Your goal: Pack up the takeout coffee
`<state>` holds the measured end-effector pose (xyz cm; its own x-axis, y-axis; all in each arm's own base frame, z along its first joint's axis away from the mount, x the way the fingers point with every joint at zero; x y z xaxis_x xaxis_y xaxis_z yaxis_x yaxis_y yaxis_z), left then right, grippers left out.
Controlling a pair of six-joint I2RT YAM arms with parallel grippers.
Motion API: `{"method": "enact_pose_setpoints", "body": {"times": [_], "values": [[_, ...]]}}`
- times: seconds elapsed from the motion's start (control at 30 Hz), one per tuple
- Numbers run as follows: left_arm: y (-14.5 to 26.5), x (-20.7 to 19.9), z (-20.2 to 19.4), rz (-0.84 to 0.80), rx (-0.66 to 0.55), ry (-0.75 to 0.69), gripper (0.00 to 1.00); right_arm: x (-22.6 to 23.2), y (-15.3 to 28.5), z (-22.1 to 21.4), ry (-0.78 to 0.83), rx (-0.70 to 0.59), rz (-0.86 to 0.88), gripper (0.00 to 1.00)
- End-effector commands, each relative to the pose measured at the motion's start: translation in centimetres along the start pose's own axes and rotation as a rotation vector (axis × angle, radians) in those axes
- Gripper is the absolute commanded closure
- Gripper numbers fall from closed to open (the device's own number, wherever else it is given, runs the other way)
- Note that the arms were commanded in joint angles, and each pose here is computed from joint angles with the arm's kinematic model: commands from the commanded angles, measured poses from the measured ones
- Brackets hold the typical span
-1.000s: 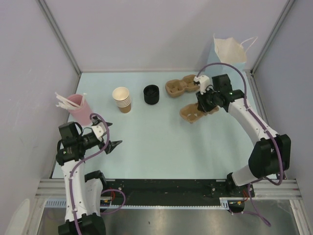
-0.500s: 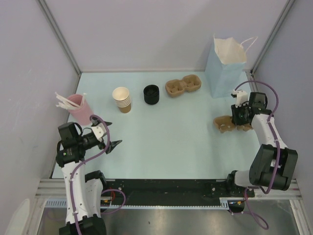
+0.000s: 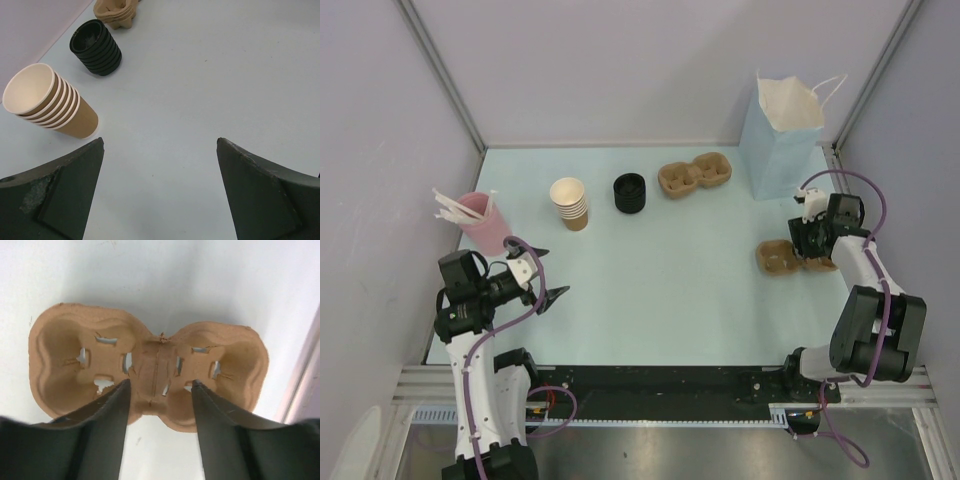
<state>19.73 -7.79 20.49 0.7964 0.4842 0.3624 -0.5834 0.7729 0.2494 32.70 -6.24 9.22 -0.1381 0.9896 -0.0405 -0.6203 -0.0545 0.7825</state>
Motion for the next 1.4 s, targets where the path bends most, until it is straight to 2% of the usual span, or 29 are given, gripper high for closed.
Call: {"method": "enact_pose_setpoints", "body": {"times": [0.0,0.07,0.17,0.23,0.37,0.43,0.47,0.5,0.83,1.0,1.03,1.1,1.13,1.2,1.23,1.33,1.37], "values": [[-0.2,-0.1,0.6,-0.014,-0.048,-0.032,0.00,-0.1,2.7,2.1,0.039,-0.103,-0.027,0.37],[-0.2,-0.2,0.7,-0.017,-0.049,-0.029,0.00,0.2,5.2,3.9,0.075,-0.174,-0.034,0.27],[-0.2,-0.2,0.6,-0.016,-0.047,-0.029,0.00,1.1,9.1,6.7,0.162,-0.292,-0.042,0.22],[-0.2,-0.2,0.7,-0.017,-0.049,-0.031,0.00,1.3,12.2,9.8,0.227,-0.415,-0.077,0.20],[-0.1,-0.2,0.6,-0.013,-0.045,-0.032,0.00,1.5,15.0,14.7,0.343,-0.584,-0.134,0.18],[-0.1,-0.2,0.7,-0.012,-0.046,-0.036,0.00,1.4,16.4,17.7,0.347,-0.671,-0.156,0.17],[-0.1,-0.2,0.7,-0.010,-0.044,-0.036,0.00,1.3,15.5,18.4,0.296,-0.666,-0.132,0.17],[0.0,-0.2,0.7,-0.009,-0.044,-0.039,0.00,1.4,16.7,20.4,0.282,-0.720,-0.126,0.18],[-0.1,0.1,0.3,0.000,-0.033,-0.030,0.00,8.6,14.0,29.0,0.240,-0.860,0.110,0.20],[-0.1,0.3,0.0,0.005,-0.025,-0.024,0.00,9.0,12.6,33.0,0.171,-0.940,0.081,0.23],[-0.2,0.3,0.0,0.003,-0.025,-0.021,0.00,9.0,10.8,33.3,0.166,-0.916,0.066,0.23],[-0.2,0.3,-0.1,0.003,-0.024,-0.015,0.00,8.9,10.7,34.9,0.152,-0.940,0.019,0.23],[-0.2,0.3,-0.1,0.002,-0.023,-0.014,0.00,8.9,8.9,35.1,0.147,-0.912,0.014,0.23],[-0.2,0.4,-0.2,0.003,-0.020,-0.008,0.00,8.6,9.3,36.9,0.122,-0.930,-0.008,0.23],[-0.2,0.5,-0.3,0.004,-0.017,-0.005,0.00,8.6,7.2,36.8,0.116,-0.892,-0.005,0.23],[-0.2,0.6,-0.4,0.006,-0.015,-0.005,0.00,8.5,7.0,38.6,0.096,-0.894,-0.008,0.23],[-0.2,0.6,-0.4,0.006,-0.014,-0.005,0.00,8.9,4.9,37.8,0.096,-0.835,0.000,0.23]]}}
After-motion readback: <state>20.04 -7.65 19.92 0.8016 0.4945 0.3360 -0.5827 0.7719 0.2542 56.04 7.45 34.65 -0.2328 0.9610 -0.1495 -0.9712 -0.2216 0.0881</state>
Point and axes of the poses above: each gripper's point midway between its finger pads, its own y axis back along the fingers, its own x axis along the line the jaws close on, z = x × y, the point moved 1 cm from there along y, back along the fingers, and after that the axes turned 7 degrees about -y, right-handed, at the moved point
